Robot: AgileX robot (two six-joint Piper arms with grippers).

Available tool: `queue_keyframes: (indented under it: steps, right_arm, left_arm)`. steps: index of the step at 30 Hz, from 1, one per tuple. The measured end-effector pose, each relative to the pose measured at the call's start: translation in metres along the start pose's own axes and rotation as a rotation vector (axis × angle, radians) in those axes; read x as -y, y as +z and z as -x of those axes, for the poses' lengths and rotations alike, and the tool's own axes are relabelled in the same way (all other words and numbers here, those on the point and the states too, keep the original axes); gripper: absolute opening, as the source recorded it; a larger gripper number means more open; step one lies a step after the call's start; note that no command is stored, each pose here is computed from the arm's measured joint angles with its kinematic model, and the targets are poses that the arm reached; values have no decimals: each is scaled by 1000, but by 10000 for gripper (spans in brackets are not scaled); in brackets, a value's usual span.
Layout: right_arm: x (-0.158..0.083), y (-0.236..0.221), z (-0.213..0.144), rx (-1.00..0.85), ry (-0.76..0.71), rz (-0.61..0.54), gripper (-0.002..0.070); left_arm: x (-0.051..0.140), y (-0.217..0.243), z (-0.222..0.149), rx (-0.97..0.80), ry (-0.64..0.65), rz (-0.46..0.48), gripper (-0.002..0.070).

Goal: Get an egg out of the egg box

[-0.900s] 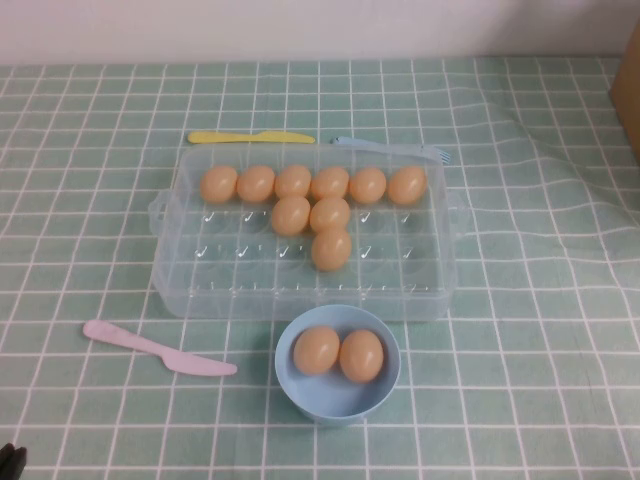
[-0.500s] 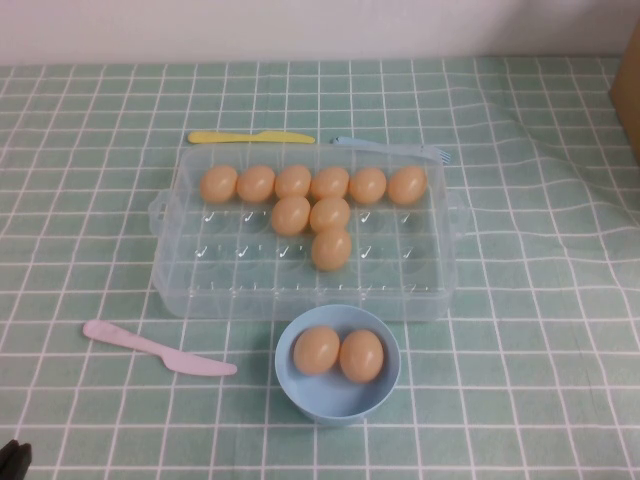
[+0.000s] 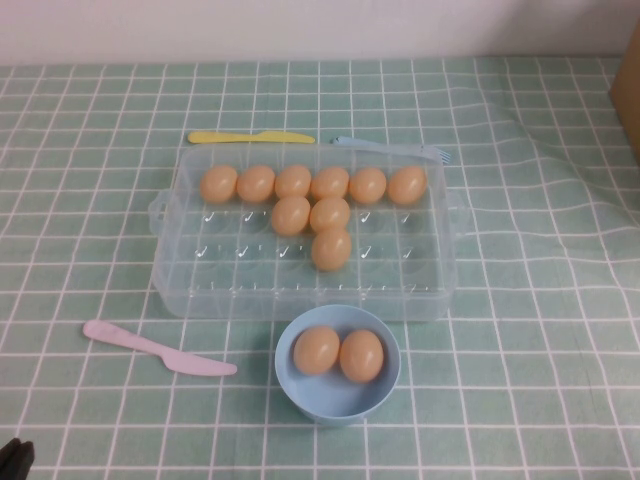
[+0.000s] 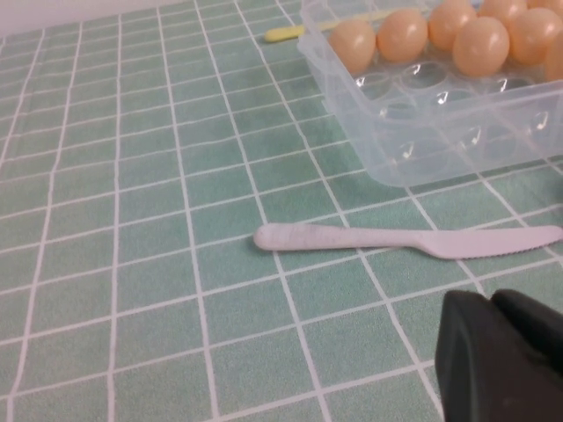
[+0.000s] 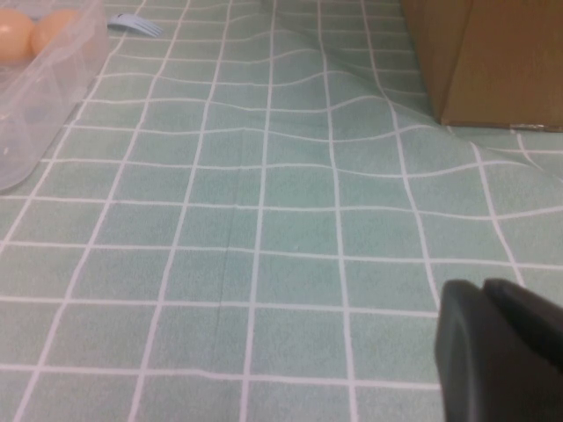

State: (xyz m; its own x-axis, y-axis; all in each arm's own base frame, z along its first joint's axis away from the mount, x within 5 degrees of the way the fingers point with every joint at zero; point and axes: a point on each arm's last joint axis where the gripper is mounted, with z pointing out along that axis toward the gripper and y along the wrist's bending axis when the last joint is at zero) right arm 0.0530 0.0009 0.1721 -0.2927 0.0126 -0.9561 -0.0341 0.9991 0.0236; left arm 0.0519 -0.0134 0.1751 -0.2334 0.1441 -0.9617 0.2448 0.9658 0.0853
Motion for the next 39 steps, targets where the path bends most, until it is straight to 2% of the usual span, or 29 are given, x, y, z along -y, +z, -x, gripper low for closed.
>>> queue_keyframes:
  steps: [8, 11, 16, 23, 27, 32, 39]
  right_arm:
    - [0, 0, 0, 0, 0, 0, -18]
    - [0, 0, 0, 0, 0, 0, -18]
    - [0, 0, 0, 0, 0, 0, -18]
    - [0, 0, 0, 0, 0, 0, -18]
    - [0, 0, 0, 0, 0, 0, -18]
    - [0, 0, 0, 0, 0, 0, -18]
    - [0, 0, 0, 0, 0, 0, -18]
  left_arm:
    - [1, 0, 3, 28, -52, -12, -5]
    - [2, 0, 9, 94, -168, -30, -5]
    - [1, -2, 19, 204, -472, -64, -5]
    - [0, -3, 23, 248, -575, -68, -5]
    - [-2, -5, 29, 291, -695, -78, -5]
    - [-2, -17, 65, 320, -698, -127, -5]
    - [4, 5, 115, -31, -515, -174, -5]
